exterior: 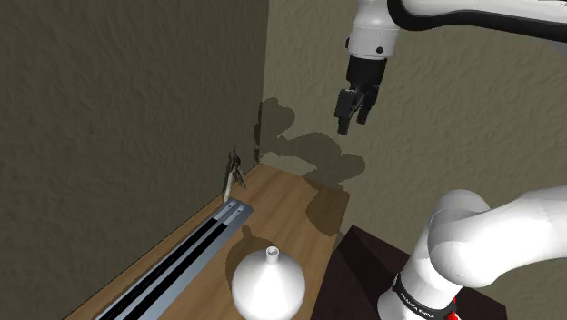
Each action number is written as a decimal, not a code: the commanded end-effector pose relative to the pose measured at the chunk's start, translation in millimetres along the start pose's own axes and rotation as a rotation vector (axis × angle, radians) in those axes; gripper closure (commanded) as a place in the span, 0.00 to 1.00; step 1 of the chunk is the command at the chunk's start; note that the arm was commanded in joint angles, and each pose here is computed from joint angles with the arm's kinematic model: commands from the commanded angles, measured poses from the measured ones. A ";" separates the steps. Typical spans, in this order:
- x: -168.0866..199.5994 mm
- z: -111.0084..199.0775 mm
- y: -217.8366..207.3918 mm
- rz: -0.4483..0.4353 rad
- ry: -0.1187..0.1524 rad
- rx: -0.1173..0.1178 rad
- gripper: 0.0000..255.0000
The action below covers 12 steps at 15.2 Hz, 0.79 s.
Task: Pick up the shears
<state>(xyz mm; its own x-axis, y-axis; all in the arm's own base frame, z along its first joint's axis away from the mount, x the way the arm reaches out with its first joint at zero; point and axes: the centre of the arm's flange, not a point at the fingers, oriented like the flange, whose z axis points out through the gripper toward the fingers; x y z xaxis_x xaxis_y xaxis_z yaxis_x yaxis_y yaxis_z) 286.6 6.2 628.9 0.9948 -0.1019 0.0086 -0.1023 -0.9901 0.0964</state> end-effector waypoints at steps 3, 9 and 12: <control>12.3 15.7 -16.7 0.053 0.016 -0.008 0.00; 55.6 62.1 -61.8 0.210 0.062 -0.032 0.00; 80.5 84.9 -81.2 0.289 0.086 -0.044 0.00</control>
<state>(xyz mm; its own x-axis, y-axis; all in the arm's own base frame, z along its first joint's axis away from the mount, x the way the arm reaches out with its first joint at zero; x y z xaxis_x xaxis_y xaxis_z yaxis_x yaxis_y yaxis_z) 364.6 64.8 546.9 0.9328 -0.3423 0.1127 -0.3549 -0.9269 0.1225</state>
